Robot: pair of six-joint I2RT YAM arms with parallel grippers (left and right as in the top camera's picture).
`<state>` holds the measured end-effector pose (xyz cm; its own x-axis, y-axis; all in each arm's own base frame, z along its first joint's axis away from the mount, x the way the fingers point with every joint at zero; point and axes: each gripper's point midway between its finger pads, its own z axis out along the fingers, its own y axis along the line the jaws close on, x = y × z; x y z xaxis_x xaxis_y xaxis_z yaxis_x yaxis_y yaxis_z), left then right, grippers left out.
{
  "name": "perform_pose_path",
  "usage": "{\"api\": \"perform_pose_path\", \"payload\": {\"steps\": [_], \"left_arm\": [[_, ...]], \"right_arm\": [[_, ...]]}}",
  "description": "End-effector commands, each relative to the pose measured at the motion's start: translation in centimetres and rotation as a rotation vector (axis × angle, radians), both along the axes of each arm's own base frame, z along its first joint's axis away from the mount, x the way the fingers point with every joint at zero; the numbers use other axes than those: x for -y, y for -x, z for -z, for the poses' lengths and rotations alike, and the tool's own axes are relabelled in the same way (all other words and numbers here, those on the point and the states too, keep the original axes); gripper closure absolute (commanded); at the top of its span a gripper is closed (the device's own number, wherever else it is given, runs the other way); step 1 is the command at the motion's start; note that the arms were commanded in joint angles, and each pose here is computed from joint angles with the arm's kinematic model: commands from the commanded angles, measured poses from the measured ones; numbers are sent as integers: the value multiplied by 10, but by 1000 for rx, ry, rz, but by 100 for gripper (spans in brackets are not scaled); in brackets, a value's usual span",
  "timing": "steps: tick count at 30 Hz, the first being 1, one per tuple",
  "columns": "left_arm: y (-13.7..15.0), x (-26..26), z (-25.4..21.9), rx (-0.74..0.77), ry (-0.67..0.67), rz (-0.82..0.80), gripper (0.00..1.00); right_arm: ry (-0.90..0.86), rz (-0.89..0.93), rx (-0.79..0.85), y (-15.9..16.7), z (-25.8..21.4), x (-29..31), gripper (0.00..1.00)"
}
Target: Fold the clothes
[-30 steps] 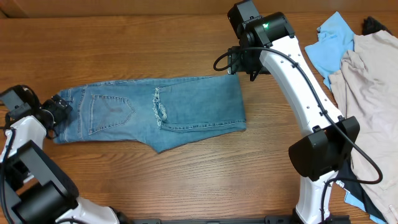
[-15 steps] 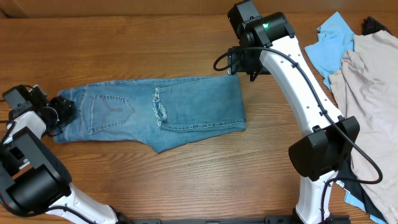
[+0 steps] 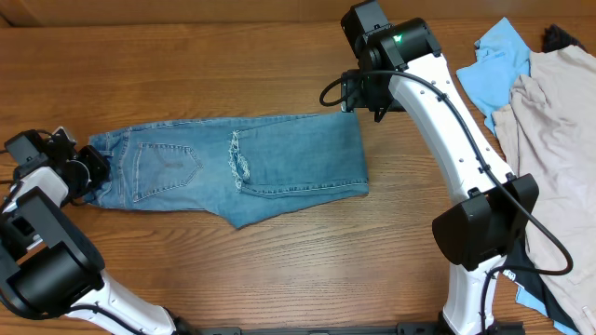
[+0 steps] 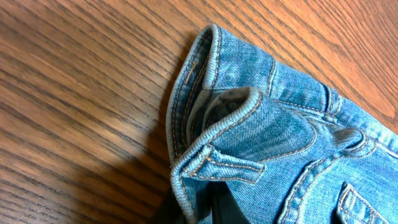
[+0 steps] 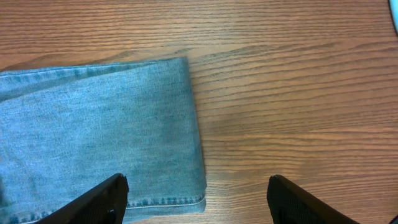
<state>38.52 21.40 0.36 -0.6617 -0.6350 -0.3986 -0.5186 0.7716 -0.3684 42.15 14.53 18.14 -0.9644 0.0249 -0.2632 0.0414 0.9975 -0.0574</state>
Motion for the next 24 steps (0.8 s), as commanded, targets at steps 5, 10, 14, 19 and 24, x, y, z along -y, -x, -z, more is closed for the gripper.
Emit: {"api": "perform_pose_path", "payload": {"steps": [5, 10, 14, 19, 24], "left_arm": [[9, -19, -16, -69, 74, -66, 96], [5, -85, -101, -11, 6, -163, 96], [-1, -115, -175, 100, -35, -189, 96], [-25, -87, -242, 224, 3, -88, 96], [-52, -8, -244, 170, 79, 67, 96]], "right_arm": [[-23, 83, 31, -13, -4, 20, 25], [-18, 152, 20, -18, -3, 52, 25], [-11, 183, 6, -18, -2, 68, 25], [-10, 184, 4, -18, -2, 71, 25], [-14, 182, -3, -17, -2, 70, 25]]}}
